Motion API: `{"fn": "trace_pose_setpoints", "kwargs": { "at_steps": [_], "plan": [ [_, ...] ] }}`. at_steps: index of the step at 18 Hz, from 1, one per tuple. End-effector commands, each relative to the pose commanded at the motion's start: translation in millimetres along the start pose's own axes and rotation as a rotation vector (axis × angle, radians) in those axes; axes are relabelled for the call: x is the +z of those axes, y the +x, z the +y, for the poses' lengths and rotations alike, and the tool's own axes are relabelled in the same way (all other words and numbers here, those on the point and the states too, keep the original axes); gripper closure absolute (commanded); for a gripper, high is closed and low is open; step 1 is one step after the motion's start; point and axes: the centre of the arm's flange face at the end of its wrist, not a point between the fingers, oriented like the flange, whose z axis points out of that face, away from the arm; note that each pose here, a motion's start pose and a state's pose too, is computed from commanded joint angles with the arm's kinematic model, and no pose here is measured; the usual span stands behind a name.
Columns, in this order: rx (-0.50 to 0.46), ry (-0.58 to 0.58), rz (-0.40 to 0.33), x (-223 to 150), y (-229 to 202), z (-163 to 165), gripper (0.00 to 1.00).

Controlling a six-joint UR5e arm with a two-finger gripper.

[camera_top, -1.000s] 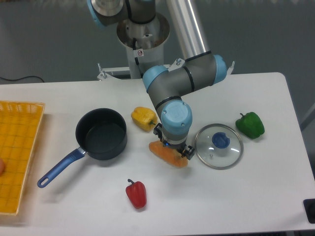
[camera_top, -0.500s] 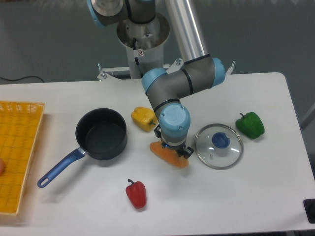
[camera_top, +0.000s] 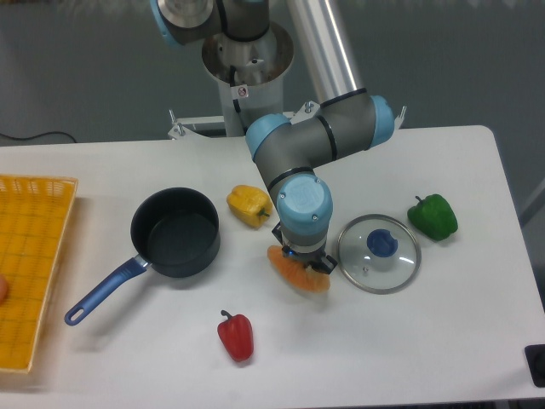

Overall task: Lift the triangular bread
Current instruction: 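Lift the gripped triangular bread up off the table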

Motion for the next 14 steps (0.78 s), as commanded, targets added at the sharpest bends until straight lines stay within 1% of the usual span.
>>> {"fn": "trace_pose_setpoints", "kwargs": {
  "at_steps": [1, 3, 5, 7, 9, 11, 12, 14],
  "plan": [
    [-0.001, -0.003, 0.002, -0.2, 0.0, 0.2, 0.82],
    [-0.002, 0.002, -0.004, -4.5, -1.6, -0.5, 0.82],
    [0.000, 0.003, -0.005, -19.2, -4.1, -0.7, 0.82],
    [0.002, 0.005, 0.004, -41.7, -6.9, -1.1, 0.82],
    [0.005, 0.041, -0.011, -69.0, -6.5, -1.6, 0.82],
    [0.035, 0.100, -0.017, -88.6, -1.2, -1.8, 0.82],
    [0.046, 0.121, -0.020, -97.3, 2.6, -1.0, 0.82],
    [0.057, 0.132, -0.024, -103.1, 5.4, -0.1, 0.82]
  ]
}}
